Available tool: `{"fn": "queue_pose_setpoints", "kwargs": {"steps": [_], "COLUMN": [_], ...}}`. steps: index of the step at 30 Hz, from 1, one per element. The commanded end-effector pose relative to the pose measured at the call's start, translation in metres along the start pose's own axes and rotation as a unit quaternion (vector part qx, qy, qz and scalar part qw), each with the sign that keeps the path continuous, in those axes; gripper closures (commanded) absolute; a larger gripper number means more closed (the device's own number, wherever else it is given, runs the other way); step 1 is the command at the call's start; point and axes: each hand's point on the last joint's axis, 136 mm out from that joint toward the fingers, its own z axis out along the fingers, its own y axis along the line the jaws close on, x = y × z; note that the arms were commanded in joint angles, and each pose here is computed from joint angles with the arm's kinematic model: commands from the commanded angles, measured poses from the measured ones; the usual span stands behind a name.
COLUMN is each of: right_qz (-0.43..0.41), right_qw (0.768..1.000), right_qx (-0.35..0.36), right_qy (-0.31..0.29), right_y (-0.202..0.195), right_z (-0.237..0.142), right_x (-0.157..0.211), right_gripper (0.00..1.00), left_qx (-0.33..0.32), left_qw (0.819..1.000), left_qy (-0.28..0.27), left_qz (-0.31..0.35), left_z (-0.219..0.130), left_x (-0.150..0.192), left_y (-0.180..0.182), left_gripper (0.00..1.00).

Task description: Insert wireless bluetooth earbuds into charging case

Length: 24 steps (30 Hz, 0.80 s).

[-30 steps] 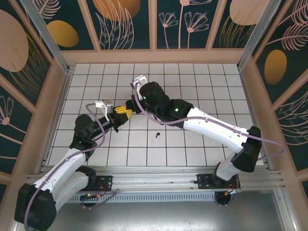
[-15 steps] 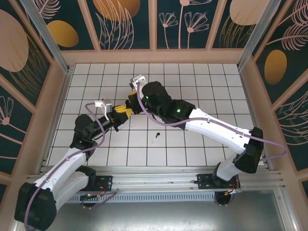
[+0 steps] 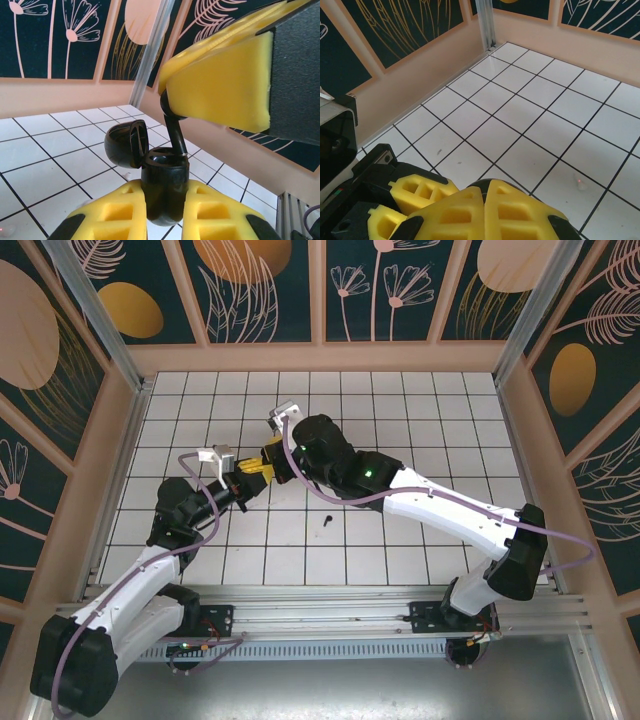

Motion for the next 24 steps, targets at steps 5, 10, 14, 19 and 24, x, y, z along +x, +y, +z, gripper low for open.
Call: {"fn": "queue_pose_setpoints", "kwargs": {"steps": [5,10,14,19,24], "right_qz": [0.012,0.012,0.009,0.007,0.006], "right_qw": [1.000,1.000,1.000,1.000,1.000], "right_qx": [-0.013,-0.012,-0.009,-0.013,-0.021], "right_qy": [0.001,0.007,0.014,0.019,0.022], "right_y": [0.008,0.007,0.006,0.008,0.013], "right_z": [0.001,0.002,0.003,0.003,0.002], "right_x": [0.007,0.012,0.019,0.024,0.027], "right_gripper": [0.98,0.98,0.98,0.98,0.98], "left_qx": [0.010,0.011,0.009,0.007,0.000], "left_qw": [0.999,0.999,0.999,0.999,0.999], "left_qy": [-0.029,-0.031,-0.036,-0.043,-0.050], "left_qz": [0.020,0.020,0.023,0.021,0.016], "left_z": [0.000,-0.001,-0.002,-0.003,-0.002], "left_x": [-0.020,-0.019,-0.021,-0.025,-0.031], "left_y": [-0.007,-0.007,-0.008,-0.008,-0.007], "left_gripper": [1.00,1.00,1.00,1.00,1.00]}}
